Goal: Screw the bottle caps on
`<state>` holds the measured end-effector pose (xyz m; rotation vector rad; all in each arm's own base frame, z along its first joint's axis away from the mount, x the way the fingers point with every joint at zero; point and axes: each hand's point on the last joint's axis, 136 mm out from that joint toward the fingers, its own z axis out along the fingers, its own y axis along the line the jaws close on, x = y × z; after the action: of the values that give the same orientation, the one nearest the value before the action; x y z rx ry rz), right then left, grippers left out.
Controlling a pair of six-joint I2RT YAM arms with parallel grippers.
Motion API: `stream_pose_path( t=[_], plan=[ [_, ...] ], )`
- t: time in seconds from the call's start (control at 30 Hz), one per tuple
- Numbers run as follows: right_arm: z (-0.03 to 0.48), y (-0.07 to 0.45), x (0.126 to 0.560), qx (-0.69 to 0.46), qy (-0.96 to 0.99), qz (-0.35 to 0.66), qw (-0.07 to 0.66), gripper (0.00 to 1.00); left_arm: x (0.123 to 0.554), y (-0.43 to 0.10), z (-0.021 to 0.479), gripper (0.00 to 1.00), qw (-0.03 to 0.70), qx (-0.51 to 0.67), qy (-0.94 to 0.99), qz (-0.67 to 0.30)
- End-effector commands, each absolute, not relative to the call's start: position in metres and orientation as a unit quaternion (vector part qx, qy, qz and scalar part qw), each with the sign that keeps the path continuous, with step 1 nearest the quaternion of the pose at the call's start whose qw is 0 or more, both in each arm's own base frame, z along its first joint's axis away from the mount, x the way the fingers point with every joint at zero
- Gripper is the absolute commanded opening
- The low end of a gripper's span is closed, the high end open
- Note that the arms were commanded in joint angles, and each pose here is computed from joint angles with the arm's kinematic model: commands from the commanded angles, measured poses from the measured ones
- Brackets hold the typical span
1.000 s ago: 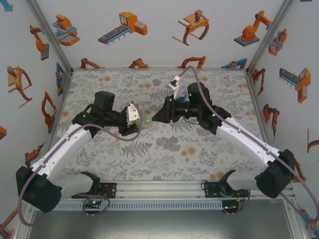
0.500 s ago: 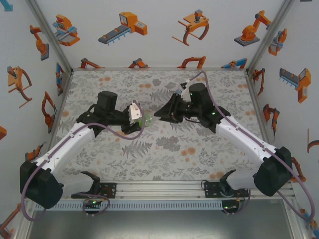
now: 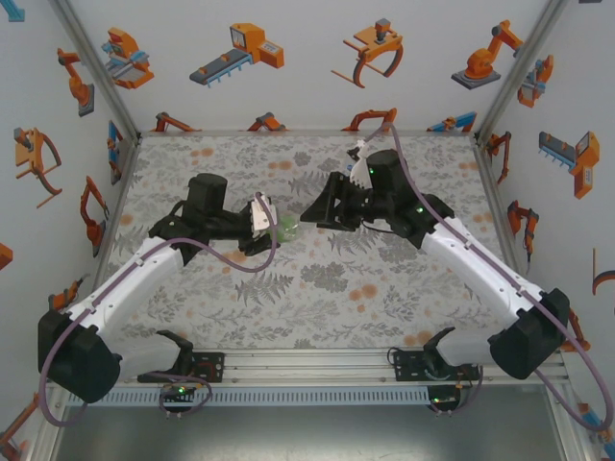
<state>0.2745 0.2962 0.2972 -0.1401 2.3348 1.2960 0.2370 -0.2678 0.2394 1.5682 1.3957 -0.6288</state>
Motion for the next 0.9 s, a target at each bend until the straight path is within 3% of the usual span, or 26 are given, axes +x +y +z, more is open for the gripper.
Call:
stream_pose_path(
  t=[0.0,0.3,0.53,0.67,0.87],
  plan=[
    [0.321,0.28,0.275,-0.101,0.844,0.436,0.297,0.57,0.231,-0.275,0.255,0.0,0.47,0.639,0.543,-0.276],
    [0.347,0.278,0.261,-0.303,0.781,0.373,0.399,0.53,0.23,-0.275,0.248,0.0,0.437,0.645,0.559,-0.282],
    [0.356,0.29,0.204,-0.564,0.592,0.346,0.46,0.51,0.22,-0.277,0.245,0.0,0.42,0.661,0.548,-0.294],
    [0.35,0.293,0.189,-0.639,0.518,0.313,0.476,0.52,0.212,-0.279,0.245,0.0,0.411,0.671,0.538,-0.304],
    [0.344,0.306,0.182,-0.664,0.482,0.316,0.476,0.53,0.206,-0.28,0.245,0.0,0.406,0.676,0.531,-0.31]
  ],
)
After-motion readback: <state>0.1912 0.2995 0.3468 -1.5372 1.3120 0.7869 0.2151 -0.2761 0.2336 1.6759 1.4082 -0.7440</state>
